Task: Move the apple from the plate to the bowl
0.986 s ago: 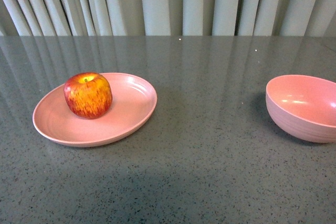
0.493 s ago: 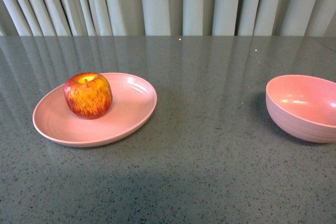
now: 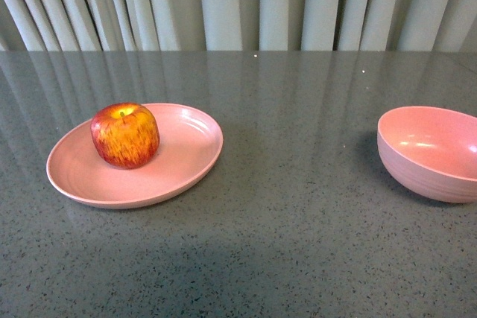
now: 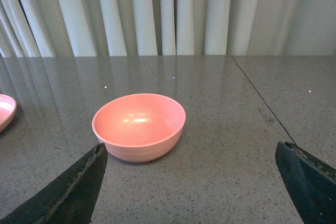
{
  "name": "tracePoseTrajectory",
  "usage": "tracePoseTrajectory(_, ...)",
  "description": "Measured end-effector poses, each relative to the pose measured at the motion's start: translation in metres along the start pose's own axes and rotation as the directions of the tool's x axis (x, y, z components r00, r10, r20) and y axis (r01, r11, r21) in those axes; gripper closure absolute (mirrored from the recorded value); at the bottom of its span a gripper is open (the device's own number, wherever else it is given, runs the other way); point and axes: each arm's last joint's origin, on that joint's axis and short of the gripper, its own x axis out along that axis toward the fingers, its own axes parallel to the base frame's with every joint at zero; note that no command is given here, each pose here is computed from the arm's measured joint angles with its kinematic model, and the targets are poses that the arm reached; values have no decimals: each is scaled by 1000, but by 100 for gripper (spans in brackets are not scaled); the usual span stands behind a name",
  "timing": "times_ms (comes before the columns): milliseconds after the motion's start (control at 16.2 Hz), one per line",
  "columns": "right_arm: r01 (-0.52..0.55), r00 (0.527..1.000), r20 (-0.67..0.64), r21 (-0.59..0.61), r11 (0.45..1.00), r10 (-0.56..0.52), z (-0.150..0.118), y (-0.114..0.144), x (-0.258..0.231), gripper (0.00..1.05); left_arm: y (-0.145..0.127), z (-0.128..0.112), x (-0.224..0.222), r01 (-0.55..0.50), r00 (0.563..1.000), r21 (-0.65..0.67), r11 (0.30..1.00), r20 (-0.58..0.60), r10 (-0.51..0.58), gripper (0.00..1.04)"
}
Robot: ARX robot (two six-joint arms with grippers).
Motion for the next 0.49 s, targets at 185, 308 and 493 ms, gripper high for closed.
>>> tracePoseTrajectory(185,0,1000,0,0,1000,0,0,0,0,7,0,0,0,0,1000,0,1000,0,0,7)
tracePoseTrajectory(308,0,1000,0,0,1000,0,0,0,0,7,0,0,0,0,1000,0,1000,0,0,7)
tracePoseTrajectory(493,-64,997,53,152,986,57,52,-8,26,7,0,0,0,0,1000,0,1000,0,0,7)
